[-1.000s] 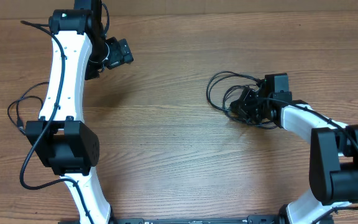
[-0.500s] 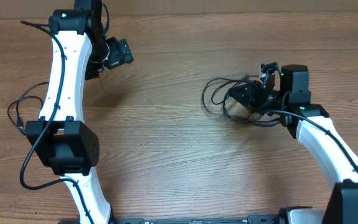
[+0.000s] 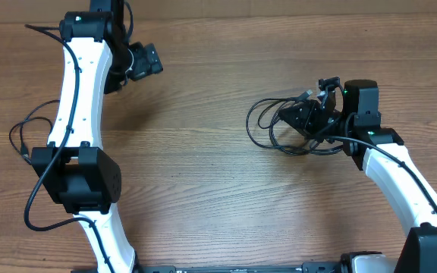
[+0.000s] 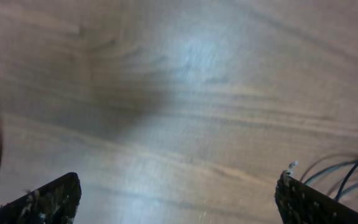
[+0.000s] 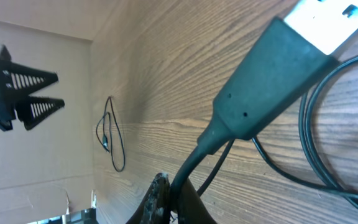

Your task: Untangle cables

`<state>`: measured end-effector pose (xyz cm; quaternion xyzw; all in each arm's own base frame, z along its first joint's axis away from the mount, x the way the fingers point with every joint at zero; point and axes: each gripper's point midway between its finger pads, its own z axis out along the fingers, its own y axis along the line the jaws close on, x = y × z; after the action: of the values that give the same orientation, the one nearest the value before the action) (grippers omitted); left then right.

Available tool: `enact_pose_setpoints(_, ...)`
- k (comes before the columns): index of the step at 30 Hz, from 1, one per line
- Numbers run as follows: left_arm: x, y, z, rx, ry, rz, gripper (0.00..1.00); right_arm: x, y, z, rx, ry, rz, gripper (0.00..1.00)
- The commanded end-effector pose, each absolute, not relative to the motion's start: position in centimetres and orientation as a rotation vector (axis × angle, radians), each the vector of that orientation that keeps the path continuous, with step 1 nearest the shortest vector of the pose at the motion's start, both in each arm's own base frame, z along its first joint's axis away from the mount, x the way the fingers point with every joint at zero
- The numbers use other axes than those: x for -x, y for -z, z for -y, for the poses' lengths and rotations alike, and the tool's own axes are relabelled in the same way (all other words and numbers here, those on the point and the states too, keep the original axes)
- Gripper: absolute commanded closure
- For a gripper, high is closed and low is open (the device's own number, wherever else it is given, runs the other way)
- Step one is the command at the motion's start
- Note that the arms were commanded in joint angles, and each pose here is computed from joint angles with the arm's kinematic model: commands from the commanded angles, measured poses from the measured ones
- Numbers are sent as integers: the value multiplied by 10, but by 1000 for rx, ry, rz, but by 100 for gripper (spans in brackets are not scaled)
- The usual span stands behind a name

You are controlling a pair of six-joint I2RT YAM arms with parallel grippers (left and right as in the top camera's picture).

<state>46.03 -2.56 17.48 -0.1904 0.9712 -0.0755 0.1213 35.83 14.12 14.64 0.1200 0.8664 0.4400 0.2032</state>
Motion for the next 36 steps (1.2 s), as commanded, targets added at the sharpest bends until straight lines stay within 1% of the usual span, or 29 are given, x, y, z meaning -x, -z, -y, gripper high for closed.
enact_pose_setpoints(1, -461, -172, 33, 568, 284, -2845, 1, -356, -152, -142, -304, -1243, -2403, 96)
enact_pose_setpoints(5, -443, -173, 59, 605, 485, -2922, 0, -356, -152, -142, -304, -1243, -2403, 96)
enact_pose_setpoints(12, -404, -169, 92, 582, 558, -3085, 0, -357, -153, -143, -311, -1250, -2401, 96)
enact_pose_setpoints(16, -404, -170, 109, 512, 567, -3089, 0, -357, -153, -143, -384, -1279, -2408, 96)
enact_pose_setpoints(19, -414, -171, 117, 476, 585, -3045, 0, -357, -153, -143, -440, -1298, -2412, 96)
enact_pose_setpoints(22, -421, -174, 123, 474, 634, -3012, 1, -353, -157, -148, -417, -1346, -2412, 96)
enact_pose_setpoints(26, -416, -171, 134, 574, 641, -3029, 1, -349, -168, -156, -364, -1445, -2385, 96)
enact_pose_setpoints(31, -406, -167, 155, 634, 640, -3061, 1, -352, -172, -157, -411, -1474, -2371, 96)
enact_pose_setpoints(32, -403, -167, 161, 625, 644, -3069, 2, -352, -172, -157, -410, -1474, -2371, 96)
enact_pose_setpoints(33, -400, -167, 167, 605, 650, -3078, 12, -352, -172, -157, -411, -1474, -2371, 96)
enact_pose_setpoints(34, -396, -168, 175, 580, 661, -3090, 18, -352, -172, -157, -410, -1475, -2371, 96)
enact_pose_setpoints(35, -392, -169, 186, 547, 688, -3102, 21, -352, -173, -158, -408, -1475, -2371, 96)
enact_pose_setpoints(36, -388, -170, 195, 520, 715, -3111, 20, -352, -173, -158, -404, -1475, -2370, 96)
